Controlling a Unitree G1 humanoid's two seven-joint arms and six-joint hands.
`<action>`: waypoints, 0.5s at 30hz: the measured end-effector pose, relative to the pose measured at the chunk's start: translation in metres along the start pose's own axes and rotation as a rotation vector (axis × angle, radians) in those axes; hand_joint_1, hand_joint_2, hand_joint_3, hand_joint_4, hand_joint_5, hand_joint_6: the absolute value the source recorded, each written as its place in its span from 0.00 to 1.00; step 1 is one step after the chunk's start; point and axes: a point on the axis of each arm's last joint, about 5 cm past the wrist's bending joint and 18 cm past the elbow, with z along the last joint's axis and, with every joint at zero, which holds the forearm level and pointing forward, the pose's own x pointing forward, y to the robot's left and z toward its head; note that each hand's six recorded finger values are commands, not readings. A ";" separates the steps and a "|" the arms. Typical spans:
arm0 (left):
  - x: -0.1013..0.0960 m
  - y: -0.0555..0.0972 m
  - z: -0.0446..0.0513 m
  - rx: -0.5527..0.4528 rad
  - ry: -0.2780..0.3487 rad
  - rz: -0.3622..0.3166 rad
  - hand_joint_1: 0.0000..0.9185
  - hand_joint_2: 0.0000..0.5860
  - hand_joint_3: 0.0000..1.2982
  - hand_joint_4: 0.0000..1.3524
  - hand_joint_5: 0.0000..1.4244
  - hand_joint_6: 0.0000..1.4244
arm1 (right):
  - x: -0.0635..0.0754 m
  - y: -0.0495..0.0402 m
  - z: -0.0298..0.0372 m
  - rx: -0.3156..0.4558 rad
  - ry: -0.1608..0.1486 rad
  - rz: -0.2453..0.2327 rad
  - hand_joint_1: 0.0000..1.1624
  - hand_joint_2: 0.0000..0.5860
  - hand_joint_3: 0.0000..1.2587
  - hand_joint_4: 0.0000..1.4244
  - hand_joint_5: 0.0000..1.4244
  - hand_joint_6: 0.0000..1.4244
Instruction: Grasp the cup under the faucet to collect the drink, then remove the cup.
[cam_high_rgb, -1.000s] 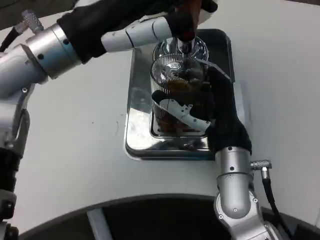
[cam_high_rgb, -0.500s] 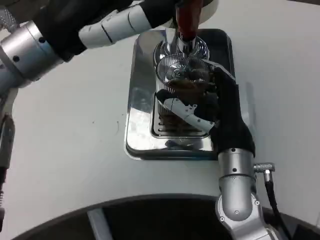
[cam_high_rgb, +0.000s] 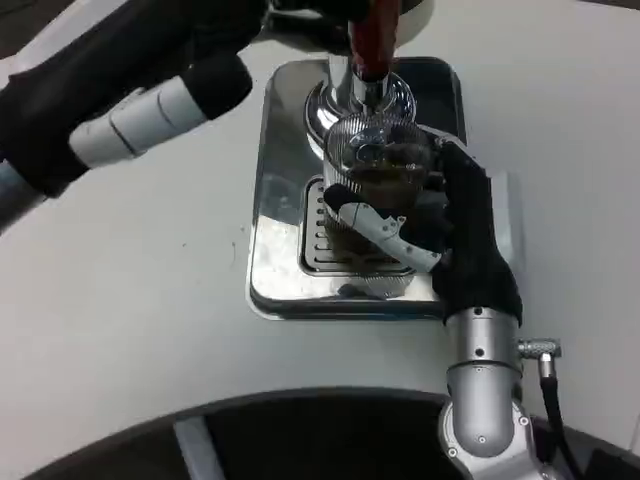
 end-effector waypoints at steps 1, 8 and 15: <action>-0.006 -0.002 0.0004 -0.010 0.006 0.008 0.00 0.20 0.18 0.17 0.20 0.19 | -0.001 -0.0009 -0.0002 0.000 0.000 -0.003 0.73 0.32 0.54 0.55 0.62 0.56; -0.039 -0.011 -0.0030 -0.052 0.123 0.050 0.00 0.20 0.18 0.17 0.21 0.19 | -0.006 -0.0049 -0.0006 -0.002 -0.001 -0.015 0.73 0.30 0.57 0.58 0.66 0.61; -0.054 -0.017 -0.0011 -0.059 0.170 0.099 0.00 0.20 0.18 0.17 0.21 0.19 | -0.010 -0.0071 -0.0009 -0.005 -0.001 -0.014 0.73 0.30 0.59 0.60 0.70 0.66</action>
